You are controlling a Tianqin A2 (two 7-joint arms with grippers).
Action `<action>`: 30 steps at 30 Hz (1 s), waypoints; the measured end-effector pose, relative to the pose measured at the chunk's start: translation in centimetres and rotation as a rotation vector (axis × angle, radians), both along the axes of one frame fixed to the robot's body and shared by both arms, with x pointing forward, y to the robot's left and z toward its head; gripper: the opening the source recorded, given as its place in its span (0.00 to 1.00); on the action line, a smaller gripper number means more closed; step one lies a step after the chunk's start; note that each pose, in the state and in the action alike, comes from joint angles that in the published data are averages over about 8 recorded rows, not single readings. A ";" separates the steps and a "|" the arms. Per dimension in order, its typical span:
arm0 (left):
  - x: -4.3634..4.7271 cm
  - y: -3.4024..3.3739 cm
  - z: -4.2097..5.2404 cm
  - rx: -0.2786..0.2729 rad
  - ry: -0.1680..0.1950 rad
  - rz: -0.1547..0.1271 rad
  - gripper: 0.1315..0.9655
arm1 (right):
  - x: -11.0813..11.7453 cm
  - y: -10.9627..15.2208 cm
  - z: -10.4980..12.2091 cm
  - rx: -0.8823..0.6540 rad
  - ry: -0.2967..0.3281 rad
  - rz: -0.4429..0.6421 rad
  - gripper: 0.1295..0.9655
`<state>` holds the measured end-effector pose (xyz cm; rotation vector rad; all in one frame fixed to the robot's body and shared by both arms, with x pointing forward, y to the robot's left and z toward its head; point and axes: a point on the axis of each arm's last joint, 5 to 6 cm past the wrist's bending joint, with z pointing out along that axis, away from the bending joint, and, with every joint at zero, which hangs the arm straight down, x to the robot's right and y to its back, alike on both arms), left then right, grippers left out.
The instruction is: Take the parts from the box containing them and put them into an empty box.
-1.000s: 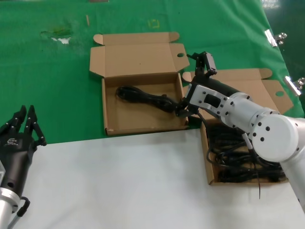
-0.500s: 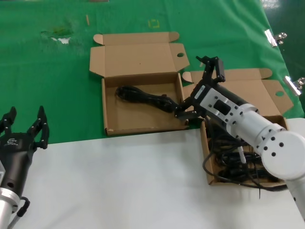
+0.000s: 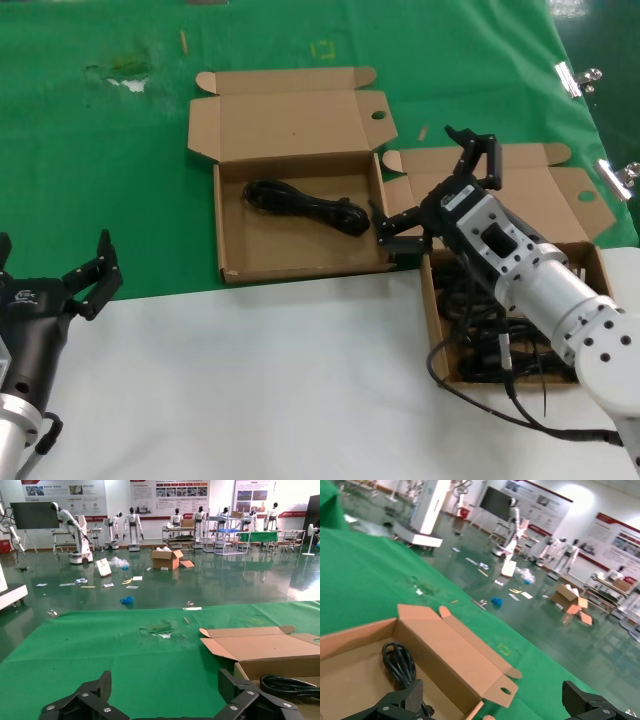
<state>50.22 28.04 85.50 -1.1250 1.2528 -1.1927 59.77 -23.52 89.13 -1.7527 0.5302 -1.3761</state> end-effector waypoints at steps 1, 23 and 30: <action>0.00 0.00 0.00 0.000 0.000 0.000 0.66 | -0.2 -0.1 -0.1 0.014 0.000 -0.006 1.00; 0.00 0.00 0.00 0.000 0.000 0.000 0.97 | -4.6 -2.2 -2.1 0.311 0.007 -0.149 1.00; 0.00 0.00 0.00 0.000 0.000 0.000 1.00 | -6.0 -3.0 -2.6 0.399 0.013 -0.203 1.00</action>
